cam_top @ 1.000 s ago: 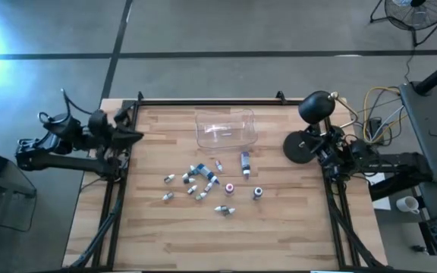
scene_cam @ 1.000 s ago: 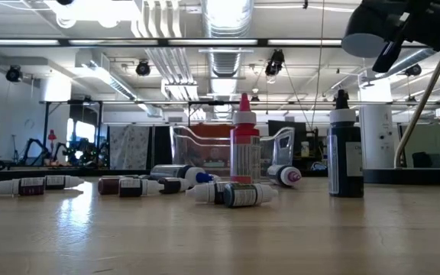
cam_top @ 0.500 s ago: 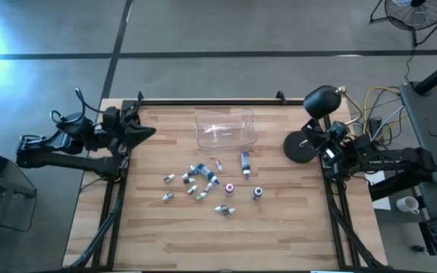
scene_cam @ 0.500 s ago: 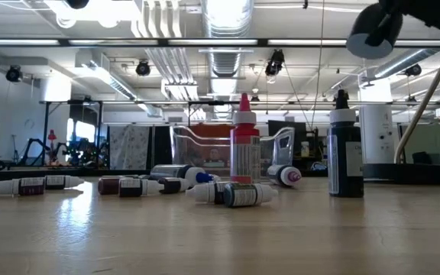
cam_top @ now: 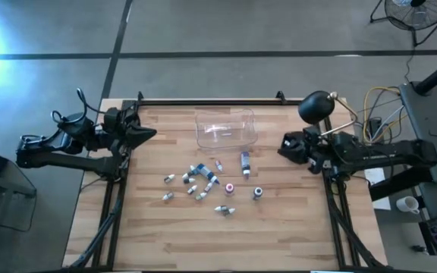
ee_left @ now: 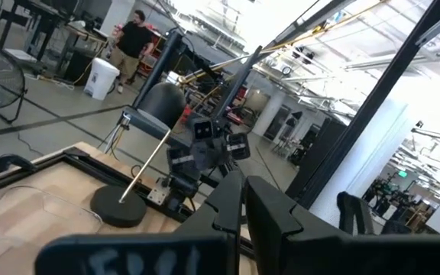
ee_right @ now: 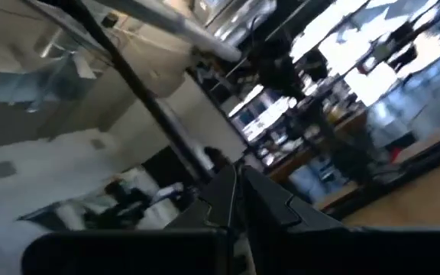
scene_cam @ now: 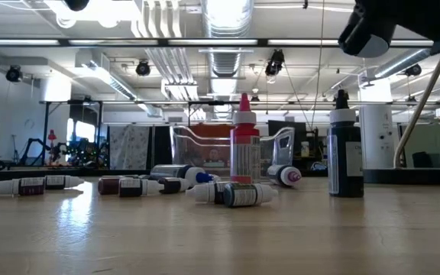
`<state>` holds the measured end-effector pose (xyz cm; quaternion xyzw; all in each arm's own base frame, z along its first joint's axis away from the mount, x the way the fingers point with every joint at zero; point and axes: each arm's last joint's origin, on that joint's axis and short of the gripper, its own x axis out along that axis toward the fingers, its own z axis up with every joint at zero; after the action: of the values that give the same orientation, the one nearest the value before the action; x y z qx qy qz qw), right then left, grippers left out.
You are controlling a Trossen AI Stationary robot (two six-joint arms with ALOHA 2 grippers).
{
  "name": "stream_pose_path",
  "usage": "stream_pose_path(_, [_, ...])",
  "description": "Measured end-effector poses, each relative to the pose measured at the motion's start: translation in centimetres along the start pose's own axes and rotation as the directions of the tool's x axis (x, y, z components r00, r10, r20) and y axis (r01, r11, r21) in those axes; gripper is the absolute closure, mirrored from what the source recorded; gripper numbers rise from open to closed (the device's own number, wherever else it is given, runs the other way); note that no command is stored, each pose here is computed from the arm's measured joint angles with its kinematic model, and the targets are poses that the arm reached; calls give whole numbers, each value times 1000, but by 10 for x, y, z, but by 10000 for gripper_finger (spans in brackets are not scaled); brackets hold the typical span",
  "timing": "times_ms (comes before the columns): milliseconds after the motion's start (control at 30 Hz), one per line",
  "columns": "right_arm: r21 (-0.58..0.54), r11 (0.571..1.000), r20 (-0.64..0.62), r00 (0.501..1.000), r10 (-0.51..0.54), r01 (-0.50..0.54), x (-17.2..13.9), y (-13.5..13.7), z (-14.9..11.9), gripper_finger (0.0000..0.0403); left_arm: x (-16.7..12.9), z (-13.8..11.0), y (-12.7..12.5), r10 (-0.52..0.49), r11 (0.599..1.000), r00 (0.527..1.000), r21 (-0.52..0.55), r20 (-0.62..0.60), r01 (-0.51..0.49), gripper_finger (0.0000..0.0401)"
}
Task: Pick & Place food coloring
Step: Put the large black food coloring bottle into the transparent bin
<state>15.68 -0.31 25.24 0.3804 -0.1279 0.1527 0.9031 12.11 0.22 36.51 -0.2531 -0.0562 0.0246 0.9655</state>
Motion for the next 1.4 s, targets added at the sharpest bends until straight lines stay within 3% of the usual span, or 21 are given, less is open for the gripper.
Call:
stream_pose_path(67, [106,994,-102,994,37,-26,5,-3,-5,385,0,0,0,1,1000,1000,13,-2,-1,401])
stream_pose_path(167, [317,947,-236,971,27,50,10,-11,-15,385,0,-2,1,11,1000,1000,28,-20,-11,401])
stream_pose_path(267, [433,875,-419,908,-17,216,12,-19,-34,385,0,-6,3,33,999,998,32,-57,-31,401])
stream_pose_path(333, [455,812,-555,830,-63,366,8,-23,-51,385,0,-8,5,51,998,995,34,-82,-49,401])
stream_pose_path(433, [405,737,-690,710,-142,541,3,-22,-71,385,0,-12,8,101,995,988,36,-114,-97,401])
stream_pose_path(533, [296,677,-747,605,-276,674,-2,-17,-85,385,1,-17,12,163,986,976,52,-143,-157,401])
stream_pose_path(667, [176,623,-704,540,-462,762,-2,-2,-89,385,3,-21,15,228,971,959,114,-168,-210,401])
stream_pose_path(733, [154,610,-673,534,-511,777,0,7,-89,385,4,-23,16,238,967,955,135,-179,-215,401])
stream_pose_path(833, [182,599,-676,542,-500,780,4,16,-91,385,6,-24,17,242,965,952,149,-187,-216,401])
stream_pose_path(1000, [188,569,-773,478,-417,801,1,16,-101,385,11,-27,18,248,964,947,153,-206,-219,401])
stream_pose_path(1100, [171,494,-818,402,-411,852,-7,7,-112,385,13,-28,18,246,964,944,154,-220,-215,401])
stream_pose_path(1200, [166,434,-826,365,-430,885,-10,1,-118,380,16,-30,19,250,963,940,157,-233,-217,401])
stream_pose_path(1400, [90,437,-835,307,-456,895,-7,-4,-126,321,22,-34,20,263,961,930,158,-255,-229,401])
